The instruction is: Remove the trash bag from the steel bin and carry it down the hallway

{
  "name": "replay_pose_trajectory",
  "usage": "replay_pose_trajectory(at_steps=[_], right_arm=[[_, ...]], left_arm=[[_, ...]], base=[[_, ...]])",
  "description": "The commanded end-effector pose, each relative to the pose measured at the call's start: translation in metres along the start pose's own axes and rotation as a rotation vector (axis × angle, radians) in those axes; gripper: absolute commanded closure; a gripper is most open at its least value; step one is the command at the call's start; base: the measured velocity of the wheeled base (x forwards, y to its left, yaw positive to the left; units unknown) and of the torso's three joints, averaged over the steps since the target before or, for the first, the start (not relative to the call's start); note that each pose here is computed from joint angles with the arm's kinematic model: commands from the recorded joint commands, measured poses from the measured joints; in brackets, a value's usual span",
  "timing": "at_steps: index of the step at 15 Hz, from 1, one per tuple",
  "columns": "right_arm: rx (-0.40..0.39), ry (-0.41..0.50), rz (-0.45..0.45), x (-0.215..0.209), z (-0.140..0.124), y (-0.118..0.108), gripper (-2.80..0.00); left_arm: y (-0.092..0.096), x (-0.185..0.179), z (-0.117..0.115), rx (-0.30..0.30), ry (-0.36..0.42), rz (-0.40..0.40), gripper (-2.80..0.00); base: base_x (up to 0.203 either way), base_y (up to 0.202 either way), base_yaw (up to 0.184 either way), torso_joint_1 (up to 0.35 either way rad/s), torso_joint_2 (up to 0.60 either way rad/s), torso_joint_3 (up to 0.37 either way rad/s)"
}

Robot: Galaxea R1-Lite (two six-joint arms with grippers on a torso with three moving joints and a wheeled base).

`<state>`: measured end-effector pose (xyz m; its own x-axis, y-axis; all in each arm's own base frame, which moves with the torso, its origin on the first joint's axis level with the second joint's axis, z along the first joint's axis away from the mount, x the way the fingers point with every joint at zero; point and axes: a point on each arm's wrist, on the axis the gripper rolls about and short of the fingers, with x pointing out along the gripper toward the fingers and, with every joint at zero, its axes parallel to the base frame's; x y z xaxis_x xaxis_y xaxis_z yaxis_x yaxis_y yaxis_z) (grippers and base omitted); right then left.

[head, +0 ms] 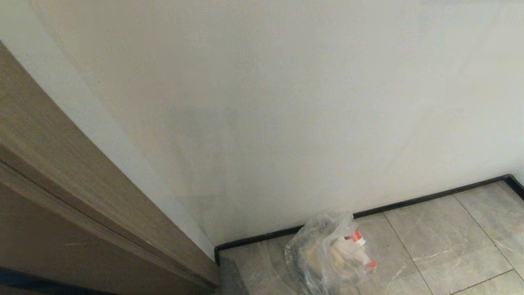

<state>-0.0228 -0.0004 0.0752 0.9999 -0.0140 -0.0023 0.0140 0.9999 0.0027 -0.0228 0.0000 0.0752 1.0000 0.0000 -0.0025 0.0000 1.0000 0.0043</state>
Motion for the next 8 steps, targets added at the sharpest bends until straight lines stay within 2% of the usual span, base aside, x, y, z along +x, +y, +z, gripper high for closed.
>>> replay_pose_trajectory(at_steps=[1, 8], right_arm=[[0.0, 0.002, 0.0, 0.0001, 0.0, 0.0, 0.0], [0.0, 0.002, 0.0, 0.0001, 0.0, 0.0, 0.0]], left_arm=[[0.0, 0.0, 0.0, 0.0, 0.001, 0.0, 0.0], [0.0, 0.0, 0.0, 0.0, 0.001, 0.0, 0.0]], base=[[0.0, 0.0, 0.0, 0.0, 0.0, 0.0], [0.0, 0.0, 0.0, 0.0, 0.0, 0.0]])
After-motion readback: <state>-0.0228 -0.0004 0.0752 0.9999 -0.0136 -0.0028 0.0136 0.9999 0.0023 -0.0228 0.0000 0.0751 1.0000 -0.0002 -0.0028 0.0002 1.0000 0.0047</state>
